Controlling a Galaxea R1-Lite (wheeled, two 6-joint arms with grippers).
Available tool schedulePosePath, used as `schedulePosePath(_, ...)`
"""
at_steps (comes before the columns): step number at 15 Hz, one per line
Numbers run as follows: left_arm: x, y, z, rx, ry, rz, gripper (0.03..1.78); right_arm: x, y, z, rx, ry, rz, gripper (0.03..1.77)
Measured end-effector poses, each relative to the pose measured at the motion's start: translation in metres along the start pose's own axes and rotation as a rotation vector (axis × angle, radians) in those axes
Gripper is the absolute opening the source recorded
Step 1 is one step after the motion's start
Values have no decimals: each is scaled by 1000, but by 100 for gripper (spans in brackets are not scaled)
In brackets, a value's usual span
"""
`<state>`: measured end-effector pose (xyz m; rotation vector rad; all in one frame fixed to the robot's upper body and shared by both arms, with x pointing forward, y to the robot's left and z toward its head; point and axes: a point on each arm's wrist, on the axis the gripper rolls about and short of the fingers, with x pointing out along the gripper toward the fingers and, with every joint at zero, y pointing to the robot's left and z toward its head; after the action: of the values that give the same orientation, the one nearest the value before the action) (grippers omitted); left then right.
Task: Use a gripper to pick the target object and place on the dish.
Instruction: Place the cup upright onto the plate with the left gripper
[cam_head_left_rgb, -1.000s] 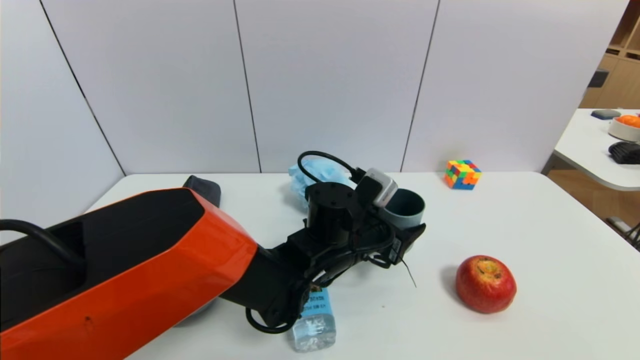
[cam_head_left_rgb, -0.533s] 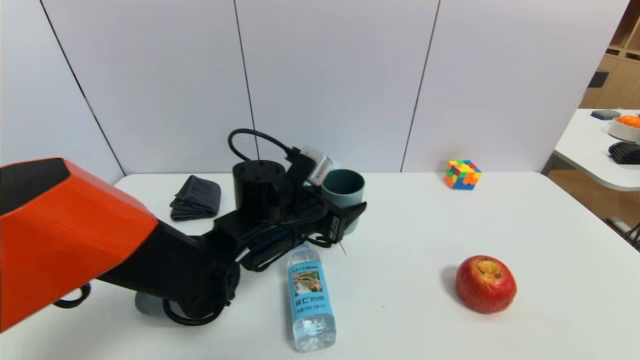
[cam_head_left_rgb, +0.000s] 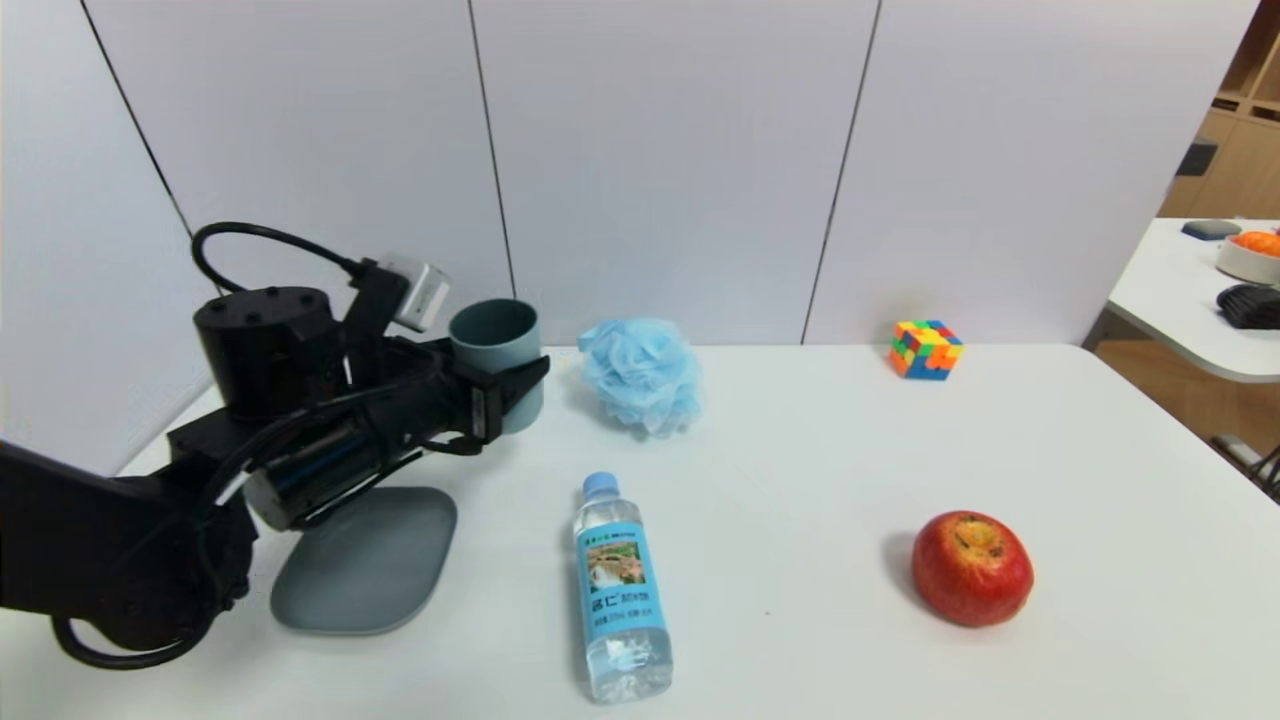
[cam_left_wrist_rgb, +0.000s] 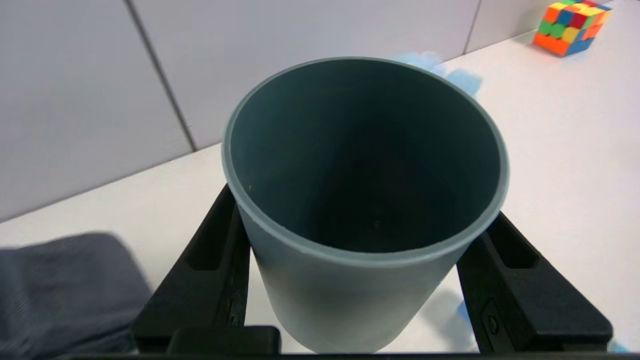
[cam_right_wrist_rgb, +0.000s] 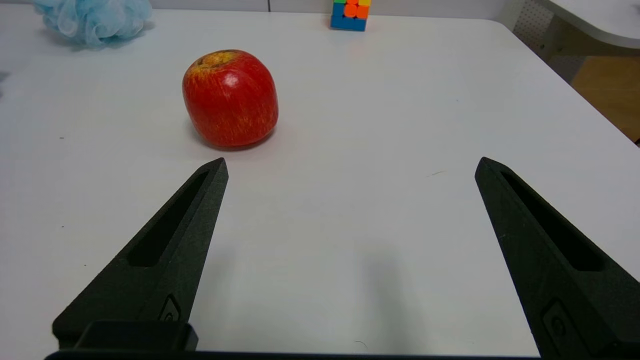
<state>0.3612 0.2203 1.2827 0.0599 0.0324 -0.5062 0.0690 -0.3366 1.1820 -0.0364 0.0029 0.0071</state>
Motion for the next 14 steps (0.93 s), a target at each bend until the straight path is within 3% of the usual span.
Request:
schedulePosePath(8,-91,16,-24,-30,74,137,114,0,0,0,0,0,0,171)
schedulePosePath(14,-113,12,-45,-66,91,153,114,0,0,0,0,0,0,171)
